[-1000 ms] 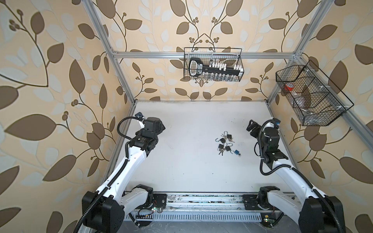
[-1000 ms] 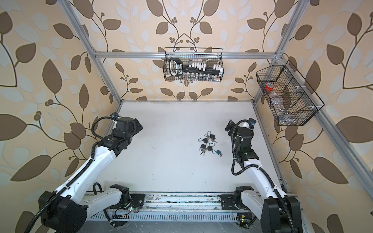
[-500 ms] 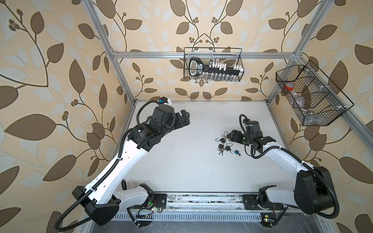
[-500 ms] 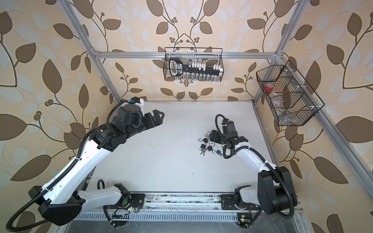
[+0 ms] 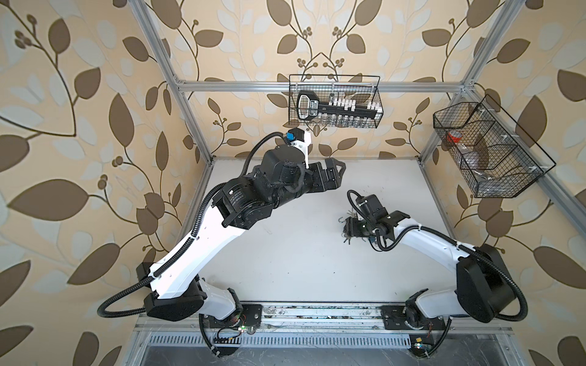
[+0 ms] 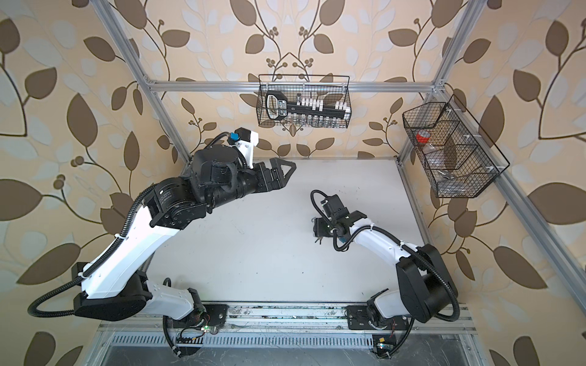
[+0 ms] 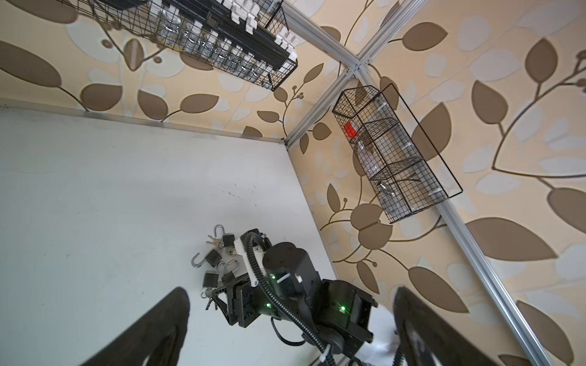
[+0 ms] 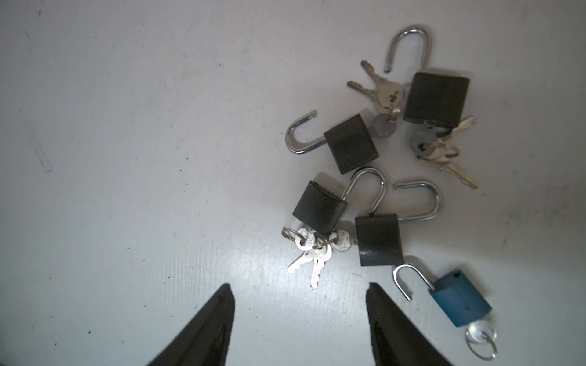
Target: Lock with the key
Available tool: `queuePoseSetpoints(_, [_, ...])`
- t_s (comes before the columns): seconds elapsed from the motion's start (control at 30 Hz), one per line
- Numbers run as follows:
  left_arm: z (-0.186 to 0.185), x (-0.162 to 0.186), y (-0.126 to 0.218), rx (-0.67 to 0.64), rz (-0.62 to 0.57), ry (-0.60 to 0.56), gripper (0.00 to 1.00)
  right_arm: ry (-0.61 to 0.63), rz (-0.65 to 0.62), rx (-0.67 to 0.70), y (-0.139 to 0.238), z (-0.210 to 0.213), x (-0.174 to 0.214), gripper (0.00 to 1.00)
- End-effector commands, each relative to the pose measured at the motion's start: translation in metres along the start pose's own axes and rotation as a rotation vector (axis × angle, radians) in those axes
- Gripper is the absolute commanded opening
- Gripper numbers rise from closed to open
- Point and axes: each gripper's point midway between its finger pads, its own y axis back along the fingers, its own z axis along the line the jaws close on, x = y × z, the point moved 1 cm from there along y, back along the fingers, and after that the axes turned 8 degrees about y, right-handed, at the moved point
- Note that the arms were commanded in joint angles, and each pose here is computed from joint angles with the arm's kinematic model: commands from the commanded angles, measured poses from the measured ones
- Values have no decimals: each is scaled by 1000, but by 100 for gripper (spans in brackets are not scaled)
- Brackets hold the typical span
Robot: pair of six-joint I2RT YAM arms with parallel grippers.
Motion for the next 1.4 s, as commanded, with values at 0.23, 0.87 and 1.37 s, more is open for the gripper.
queuePoseSetpoints(0.23, [-11, -10, 25, 69, -44, 28, 99, 2, 60, 64, -30, 0, -9, 65])
queuePoseSetpoints(0.87, [-10, -9, 31, 108, -71, 45, 99, 63, 152, 54, -55, 17, 8, 60])
queuePoseSetpoints(1.37, [-13, -10, 33, 131, -75, 40, 99, 131, 90, 60, -51, 43, -3, 59])
